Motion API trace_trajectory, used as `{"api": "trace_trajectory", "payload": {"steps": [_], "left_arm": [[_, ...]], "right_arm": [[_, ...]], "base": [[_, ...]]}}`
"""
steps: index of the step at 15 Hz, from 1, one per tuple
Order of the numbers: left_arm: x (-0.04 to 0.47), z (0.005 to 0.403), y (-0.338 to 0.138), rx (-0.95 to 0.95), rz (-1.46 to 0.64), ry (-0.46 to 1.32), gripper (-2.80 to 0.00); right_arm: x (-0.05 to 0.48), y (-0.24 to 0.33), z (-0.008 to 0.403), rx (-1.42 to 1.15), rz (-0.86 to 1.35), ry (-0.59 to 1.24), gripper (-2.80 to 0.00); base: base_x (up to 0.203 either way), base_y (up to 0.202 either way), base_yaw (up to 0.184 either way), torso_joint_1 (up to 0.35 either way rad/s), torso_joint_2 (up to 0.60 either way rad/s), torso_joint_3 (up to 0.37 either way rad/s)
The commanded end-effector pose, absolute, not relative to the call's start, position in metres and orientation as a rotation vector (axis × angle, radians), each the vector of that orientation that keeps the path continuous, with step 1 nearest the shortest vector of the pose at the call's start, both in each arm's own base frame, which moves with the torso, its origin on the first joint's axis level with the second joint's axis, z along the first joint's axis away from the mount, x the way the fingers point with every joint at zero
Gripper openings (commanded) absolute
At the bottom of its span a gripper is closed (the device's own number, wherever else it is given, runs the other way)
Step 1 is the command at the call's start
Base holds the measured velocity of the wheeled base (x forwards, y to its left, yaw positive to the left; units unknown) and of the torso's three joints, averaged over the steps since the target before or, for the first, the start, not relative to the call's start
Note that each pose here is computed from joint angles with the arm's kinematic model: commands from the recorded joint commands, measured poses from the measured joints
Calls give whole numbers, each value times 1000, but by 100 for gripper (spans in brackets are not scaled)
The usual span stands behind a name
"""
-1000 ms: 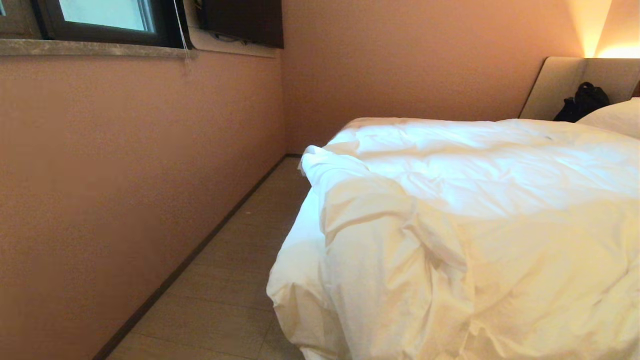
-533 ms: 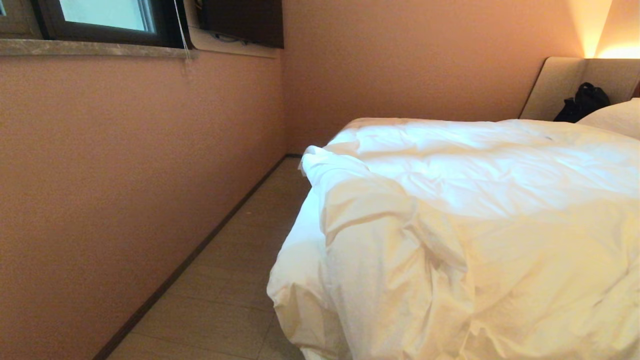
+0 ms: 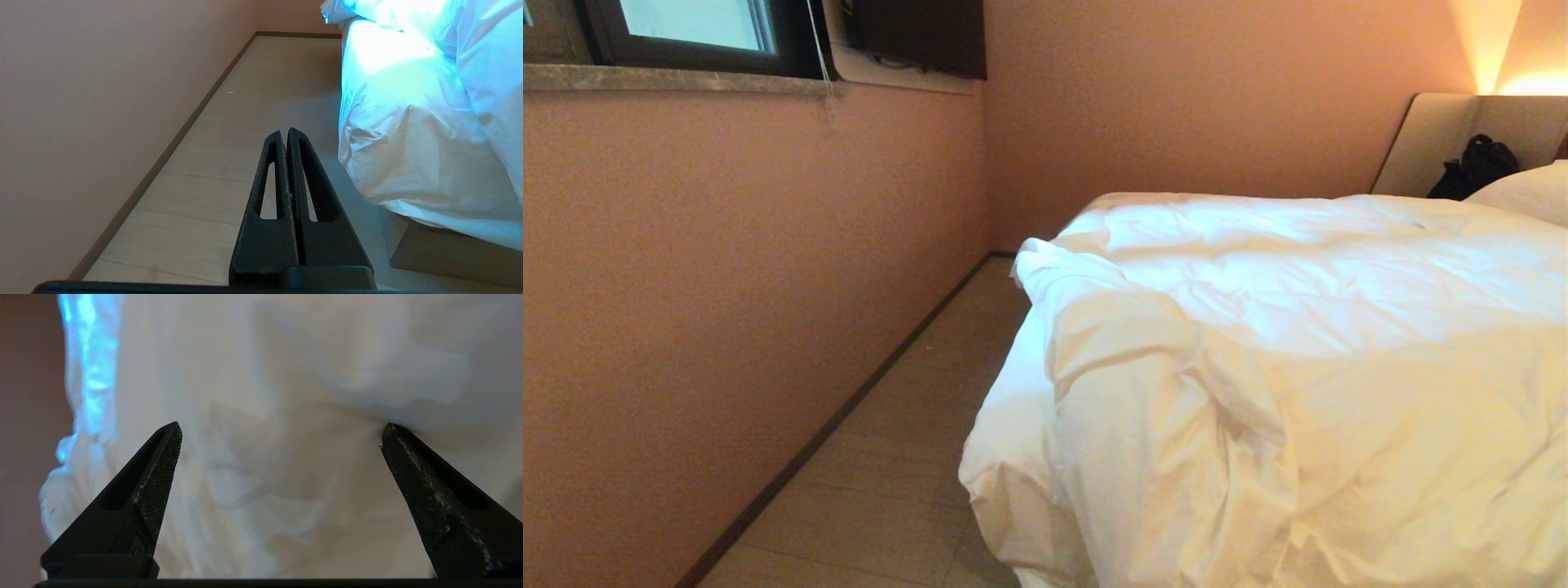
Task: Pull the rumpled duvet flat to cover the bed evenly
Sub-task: Flatten the corners of the folded blanket
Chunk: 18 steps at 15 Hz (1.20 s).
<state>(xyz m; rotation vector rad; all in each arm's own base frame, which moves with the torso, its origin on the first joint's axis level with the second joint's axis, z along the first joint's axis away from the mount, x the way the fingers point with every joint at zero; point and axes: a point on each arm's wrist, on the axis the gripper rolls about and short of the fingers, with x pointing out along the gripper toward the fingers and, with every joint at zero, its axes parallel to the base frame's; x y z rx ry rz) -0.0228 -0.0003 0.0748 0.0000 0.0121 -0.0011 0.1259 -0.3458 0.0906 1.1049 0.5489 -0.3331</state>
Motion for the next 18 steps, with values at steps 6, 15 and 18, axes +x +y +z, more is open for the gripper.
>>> {"api": "trace_trajectory", "payload": {"steps": [6, 15, 18], "left_arm": [[-23, 75, 0, 0, -2, 12, -280], [-23, 75, 0, 0, -2, 12, -280], [-23, 75, 0, 0, -1, 12, -280]], "right_arm": [[129, -368, 69, 1109, -417, 599, 0], [135, -386, 44, 1129, -420, 615, -280], [136, -389, 43, 1123, -422, 614, -280]], "base": [[0, 0, 0, 0, 0, 0], [0, 0, 0, 0, 0, 0], [0, 0, 0, 0, 0, 0]]}}
